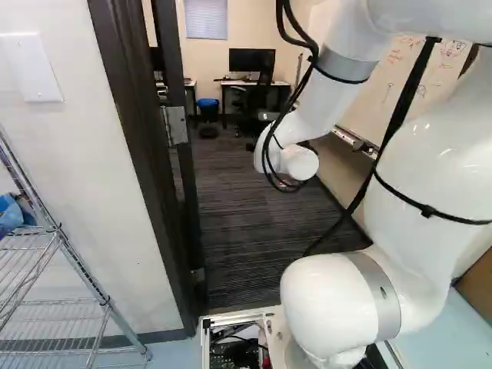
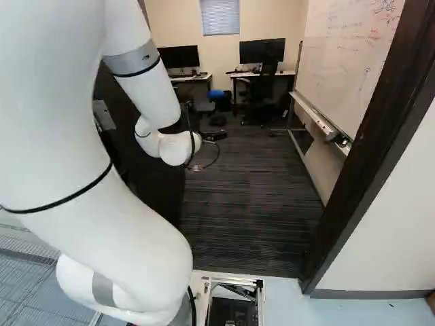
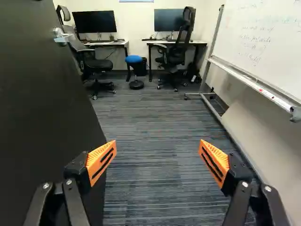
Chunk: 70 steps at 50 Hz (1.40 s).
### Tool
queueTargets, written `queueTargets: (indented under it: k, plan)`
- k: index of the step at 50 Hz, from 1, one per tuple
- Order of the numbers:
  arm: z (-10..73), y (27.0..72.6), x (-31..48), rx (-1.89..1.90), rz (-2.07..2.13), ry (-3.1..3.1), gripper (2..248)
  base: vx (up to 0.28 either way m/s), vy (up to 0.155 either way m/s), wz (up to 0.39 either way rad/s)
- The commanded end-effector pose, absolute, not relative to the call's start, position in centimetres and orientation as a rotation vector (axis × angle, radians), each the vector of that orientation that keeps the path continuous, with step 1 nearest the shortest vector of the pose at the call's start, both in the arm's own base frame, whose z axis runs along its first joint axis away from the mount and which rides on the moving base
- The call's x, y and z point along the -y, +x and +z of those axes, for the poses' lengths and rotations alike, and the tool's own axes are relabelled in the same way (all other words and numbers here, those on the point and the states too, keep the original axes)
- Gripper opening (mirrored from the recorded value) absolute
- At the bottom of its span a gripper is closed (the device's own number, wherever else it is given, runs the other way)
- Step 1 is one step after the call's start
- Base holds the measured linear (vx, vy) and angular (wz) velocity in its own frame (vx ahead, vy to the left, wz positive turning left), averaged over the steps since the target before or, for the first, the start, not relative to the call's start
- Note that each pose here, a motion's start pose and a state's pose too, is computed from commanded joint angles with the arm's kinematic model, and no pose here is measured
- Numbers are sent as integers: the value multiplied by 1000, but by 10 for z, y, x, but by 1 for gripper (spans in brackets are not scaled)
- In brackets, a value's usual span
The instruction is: Open the door and move inside
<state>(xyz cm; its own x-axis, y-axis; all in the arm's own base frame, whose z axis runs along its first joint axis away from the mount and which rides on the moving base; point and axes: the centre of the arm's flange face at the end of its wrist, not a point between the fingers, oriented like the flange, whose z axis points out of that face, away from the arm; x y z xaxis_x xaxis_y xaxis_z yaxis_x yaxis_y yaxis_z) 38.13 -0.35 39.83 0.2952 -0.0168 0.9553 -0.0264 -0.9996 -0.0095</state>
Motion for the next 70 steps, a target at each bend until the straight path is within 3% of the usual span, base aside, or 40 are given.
queueTargets:
  k: [35,70]
  plan:
    - [376,300,1,11,1834,2548,247,0,0,0]
    - [366,270,0,0,1824,2558,247,0,0,0]
